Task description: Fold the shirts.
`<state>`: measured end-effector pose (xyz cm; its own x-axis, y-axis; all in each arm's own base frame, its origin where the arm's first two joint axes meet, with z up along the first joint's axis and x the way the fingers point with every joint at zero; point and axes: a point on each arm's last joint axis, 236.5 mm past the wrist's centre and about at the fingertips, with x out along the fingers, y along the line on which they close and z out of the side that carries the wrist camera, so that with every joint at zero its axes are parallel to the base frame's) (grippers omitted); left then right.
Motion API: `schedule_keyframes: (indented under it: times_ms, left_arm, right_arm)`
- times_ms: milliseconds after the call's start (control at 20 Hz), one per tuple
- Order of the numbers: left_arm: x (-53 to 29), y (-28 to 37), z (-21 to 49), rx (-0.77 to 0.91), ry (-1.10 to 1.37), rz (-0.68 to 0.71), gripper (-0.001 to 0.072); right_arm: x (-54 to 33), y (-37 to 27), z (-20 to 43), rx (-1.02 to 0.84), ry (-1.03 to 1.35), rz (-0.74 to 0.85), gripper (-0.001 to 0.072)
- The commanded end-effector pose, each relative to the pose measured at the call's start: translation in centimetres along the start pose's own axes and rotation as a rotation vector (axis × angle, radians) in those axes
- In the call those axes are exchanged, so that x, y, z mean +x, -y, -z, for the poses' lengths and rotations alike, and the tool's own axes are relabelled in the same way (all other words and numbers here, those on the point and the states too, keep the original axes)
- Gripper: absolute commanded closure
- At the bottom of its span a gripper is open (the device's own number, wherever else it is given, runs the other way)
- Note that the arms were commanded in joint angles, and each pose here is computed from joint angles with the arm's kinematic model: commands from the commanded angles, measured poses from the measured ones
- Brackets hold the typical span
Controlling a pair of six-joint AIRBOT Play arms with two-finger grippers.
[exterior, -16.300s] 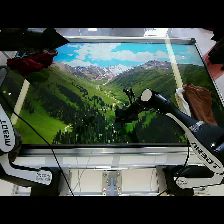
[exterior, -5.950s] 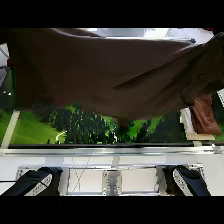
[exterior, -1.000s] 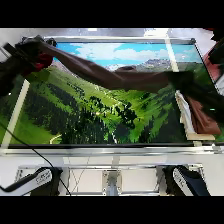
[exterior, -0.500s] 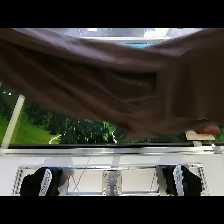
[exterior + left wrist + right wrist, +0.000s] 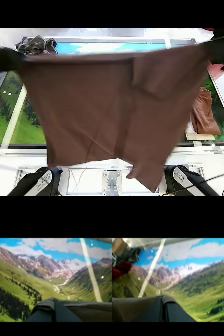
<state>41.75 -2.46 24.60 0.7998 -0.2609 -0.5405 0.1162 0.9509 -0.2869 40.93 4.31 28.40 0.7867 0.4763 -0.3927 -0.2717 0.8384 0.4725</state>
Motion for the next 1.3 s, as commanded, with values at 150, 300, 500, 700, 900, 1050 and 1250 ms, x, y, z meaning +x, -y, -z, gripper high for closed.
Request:
schedule_keyframes:
  times_ms: [150,300,500,700,900,1050,1250]
  left_arm:
    - [20.2,-6.7,7.7,-0.045,-0.159,-0.213,0.0705]
    - [24.3,-8.0,8.0,-0.047,-0.178,-0.222,0.0705]
    - [25.1,-7.4,3.9,-0.071,-0.090,-0.207,0.0705]
    - [23.2,-7.6,6.3,-0.020,-0.254,-0.241,0.0705]
    - [18.7,-9.0,13.1,0.107,-0.598,-0.293,0.0704]
    - [17.8,-8.9,16.8,0.091,-0.687,-0.277,0.0704]
    - [17.9,-8.9,22.0,0.035,-0.766,-0.254,0.0704]
  right_arm:
    - [18.4,12.9,13.4,0.155,-0.264,0.227,0.0687]
    - [20.6,17.4,12.2,0.245,-0.155,0.279,0.0687]
    - [20.6,19.8,10.4,0.241,-0.124,0.299,0.0687]
    - [19.3,18.5,12.5,0.199,-0.251,0.271,0.0686]
    - [15.6,16.4,14.9,0.133,-0.428,0.290,0.0687]
    - [13.6,15.6,19.3,0.127,-0.592,0.292,0.0686]
    - [13.9,15.8,26.0,0.182,-0.688,0.297,0.0686]
